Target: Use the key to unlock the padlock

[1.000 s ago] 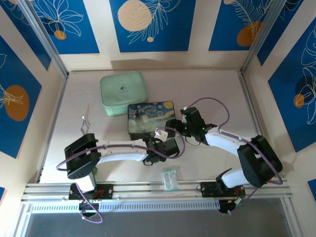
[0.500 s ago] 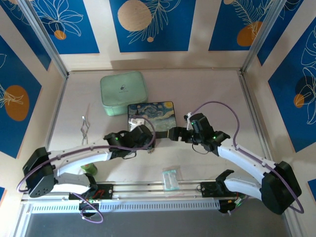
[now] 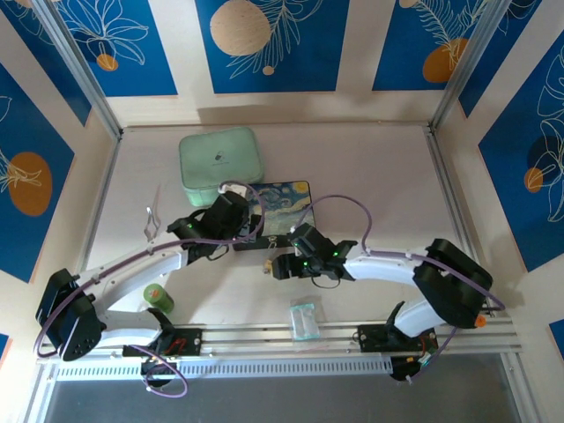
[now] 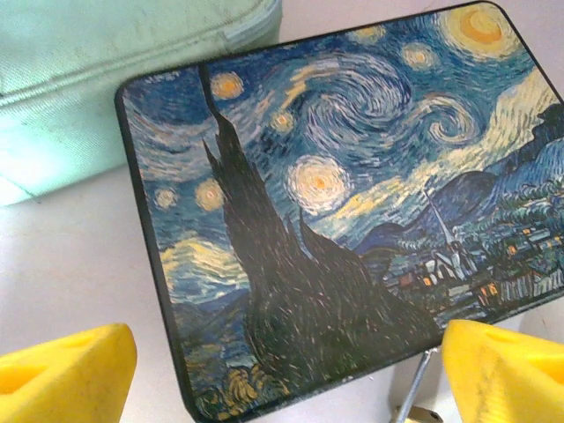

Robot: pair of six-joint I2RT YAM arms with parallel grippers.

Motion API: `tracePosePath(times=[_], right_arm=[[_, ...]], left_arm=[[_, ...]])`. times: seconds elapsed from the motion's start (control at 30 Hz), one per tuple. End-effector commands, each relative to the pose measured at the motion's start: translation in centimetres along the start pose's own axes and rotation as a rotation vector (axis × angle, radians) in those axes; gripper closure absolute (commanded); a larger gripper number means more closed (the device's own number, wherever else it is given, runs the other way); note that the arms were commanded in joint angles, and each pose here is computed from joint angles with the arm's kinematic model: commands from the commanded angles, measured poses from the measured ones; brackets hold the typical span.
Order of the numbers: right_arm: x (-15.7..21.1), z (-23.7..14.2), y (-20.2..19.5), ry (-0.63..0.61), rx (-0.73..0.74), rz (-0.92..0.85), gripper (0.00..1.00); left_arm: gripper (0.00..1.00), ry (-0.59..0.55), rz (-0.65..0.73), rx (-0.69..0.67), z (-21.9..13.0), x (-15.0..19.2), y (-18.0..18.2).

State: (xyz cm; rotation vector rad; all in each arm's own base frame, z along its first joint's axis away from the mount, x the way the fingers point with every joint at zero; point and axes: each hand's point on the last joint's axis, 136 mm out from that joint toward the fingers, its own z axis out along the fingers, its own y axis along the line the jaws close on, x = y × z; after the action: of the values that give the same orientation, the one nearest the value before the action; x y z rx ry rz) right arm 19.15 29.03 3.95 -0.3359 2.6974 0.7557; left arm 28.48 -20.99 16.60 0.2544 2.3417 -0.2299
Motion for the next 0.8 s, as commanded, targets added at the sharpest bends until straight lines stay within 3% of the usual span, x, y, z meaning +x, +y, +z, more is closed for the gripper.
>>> tracePosePath(times=[0.0,0.2,0.77], right_arm=[[-2.3,0.6,2.2,-0.074,-0.032,-0.022,0.29],[-2.2,2.4,2.0,-0.054,0.021,-0.030,0.31],[0.3,4.7,1.0,0.029,0.098,-0.047,0.66]], left_arm=[[0.11,-0.001,0.045,-0.001,-0.2,-0.6,0.2],[0.11,0.016,0.036,0.004,0.3,0.3,0.5],[0.10,0.016,0.058,-0.044,0.2,-0.3,1.7]])
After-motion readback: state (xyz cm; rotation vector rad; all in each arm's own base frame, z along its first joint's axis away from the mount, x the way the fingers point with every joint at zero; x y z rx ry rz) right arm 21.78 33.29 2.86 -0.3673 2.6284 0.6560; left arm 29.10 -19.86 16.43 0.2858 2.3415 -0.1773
